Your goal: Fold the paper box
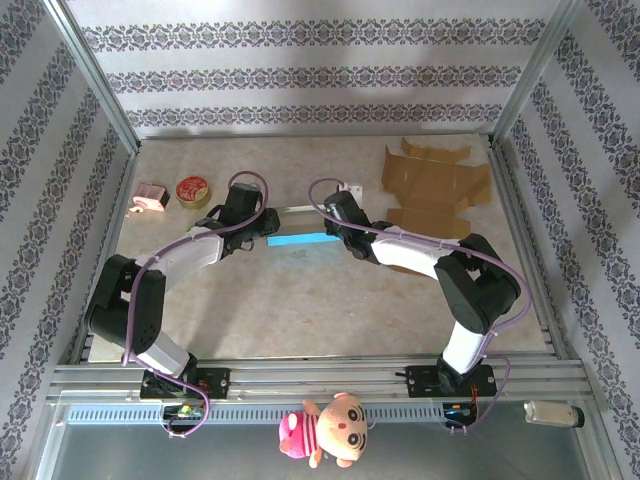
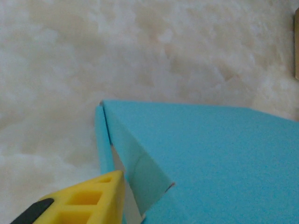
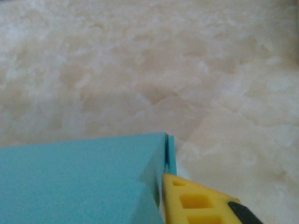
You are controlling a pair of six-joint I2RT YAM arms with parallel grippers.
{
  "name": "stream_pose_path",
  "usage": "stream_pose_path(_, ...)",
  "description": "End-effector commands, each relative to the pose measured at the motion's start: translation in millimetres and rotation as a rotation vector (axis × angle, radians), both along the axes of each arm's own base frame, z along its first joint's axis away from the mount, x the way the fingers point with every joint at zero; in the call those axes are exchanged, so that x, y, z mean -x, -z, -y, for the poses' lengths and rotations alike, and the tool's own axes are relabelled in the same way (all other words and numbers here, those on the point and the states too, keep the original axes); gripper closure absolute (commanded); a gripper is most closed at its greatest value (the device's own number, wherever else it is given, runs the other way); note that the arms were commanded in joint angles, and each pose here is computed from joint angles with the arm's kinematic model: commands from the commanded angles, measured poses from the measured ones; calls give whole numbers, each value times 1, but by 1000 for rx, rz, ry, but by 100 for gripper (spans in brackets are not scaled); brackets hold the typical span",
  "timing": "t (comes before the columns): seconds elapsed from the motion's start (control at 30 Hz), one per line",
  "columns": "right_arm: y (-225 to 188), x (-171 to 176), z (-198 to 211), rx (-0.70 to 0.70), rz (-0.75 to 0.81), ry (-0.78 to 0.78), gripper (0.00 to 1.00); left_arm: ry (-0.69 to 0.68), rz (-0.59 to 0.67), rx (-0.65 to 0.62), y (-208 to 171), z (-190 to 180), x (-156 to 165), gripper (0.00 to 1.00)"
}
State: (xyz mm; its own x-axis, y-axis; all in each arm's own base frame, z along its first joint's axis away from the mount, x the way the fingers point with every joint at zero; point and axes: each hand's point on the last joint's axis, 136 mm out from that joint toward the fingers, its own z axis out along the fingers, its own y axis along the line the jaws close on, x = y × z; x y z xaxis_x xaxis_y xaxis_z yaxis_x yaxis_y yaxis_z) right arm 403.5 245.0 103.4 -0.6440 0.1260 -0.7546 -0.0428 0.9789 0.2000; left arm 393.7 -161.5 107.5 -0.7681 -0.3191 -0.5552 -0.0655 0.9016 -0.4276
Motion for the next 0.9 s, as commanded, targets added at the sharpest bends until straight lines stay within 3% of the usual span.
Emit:
stream_pose_path(0.0, -6, 15, -3, 12, -14, -48, 71, 31, -43, 17, 5, 7, 20, 62)
stream_pose_path(0.5, -23, 46, -4, 20, 9, -162, 31, 16, -13, 45, -2, 2, 48, 36)
stream_pose_path(0.7, -48, 62, -6, -40, 38, -215, 26, 14, 1, 88, -14, 4, 66, 34)
stream_pose_path(0.87, -83, 63, 3, -169, 15, -205, 23, -69, 64, 151, -56, -10, 80, 36)
